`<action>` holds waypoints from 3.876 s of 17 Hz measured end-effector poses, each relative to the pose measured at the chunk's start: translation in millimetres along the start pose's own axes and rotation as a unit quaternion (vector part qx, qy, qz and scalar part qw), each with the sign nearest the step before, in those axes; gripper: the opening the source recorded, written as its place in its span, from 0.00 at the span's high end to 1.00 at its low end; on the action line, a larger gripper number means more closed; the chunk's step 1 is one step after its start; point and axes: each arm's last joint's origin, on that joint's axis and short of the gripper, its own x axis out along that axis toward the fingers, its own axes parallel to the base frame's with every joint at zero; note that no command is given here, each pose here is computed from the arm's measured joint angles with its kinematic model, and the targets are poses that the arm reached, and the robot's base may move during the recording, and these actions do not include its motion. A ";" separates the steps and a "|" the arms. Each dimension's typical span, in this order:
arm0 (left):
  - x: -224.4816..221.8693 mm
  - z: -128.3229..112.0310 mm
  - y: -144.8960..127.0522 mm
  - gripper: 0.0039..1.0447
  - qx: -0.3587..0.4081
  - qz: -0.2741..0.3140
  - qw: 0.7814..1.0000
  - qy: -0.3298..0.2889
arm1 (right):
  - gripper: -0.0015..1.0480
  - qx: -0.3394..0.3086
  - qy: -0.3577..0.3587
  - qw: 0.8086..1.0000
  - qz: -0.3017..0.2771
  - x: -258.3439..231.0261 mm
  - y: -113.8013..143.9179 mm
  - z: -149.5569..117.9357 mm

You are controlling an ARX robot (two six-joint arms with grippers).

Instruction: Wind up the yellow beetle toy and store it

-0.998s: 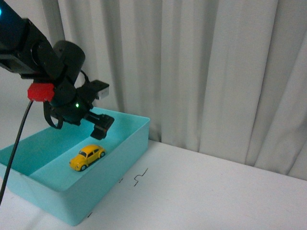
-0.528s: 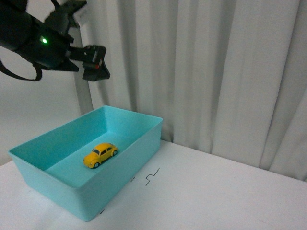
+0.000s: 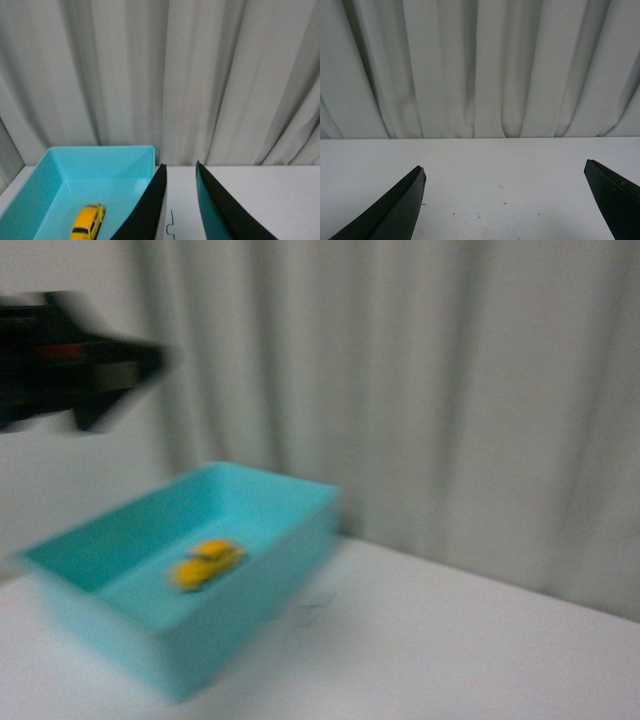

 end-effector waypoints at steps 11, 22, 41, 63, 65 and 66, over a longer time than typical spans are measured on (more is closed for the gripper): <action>-37.8 -56.8 -33.2 0.99 -0.004 0.003 1.000 0.000 | 0.06 0.000 0.000 1.000 0.000 0.0 0.0 0.0; -57.0 -75.2 -33.8 0.99 -0.004 0.002 1.000 0.012 | 0.06 0.000 0.000 1.000 0.000 0.0 0.0 0.1; -63.5 -74.5 -33.9 0.10 -0.005 0.002 1.000 -0.002 | 0.06 0.000 0.000 1.000 0.000 0.0 0.0 0.0; -63.5 -74.4 -33.9 0.06 -0.005 0.002 1.000 -0.003 | 0.06 0.000 -0.001 1.000 0.000 0.0 0.0 0.1; -63.5 -74.4 -33.9 0.06 -0.005 0.002 1.000 -0.003 | 0.06 0.000 -0.001 1.000 0.000 0.0 0.0 0.2; -63.5 -74.3 -33.9 0.06 -0.005 0.002 1.000 -0.003 | 0.06 0.000 -0.001 1.000 0.000 0.0 0.0 0.2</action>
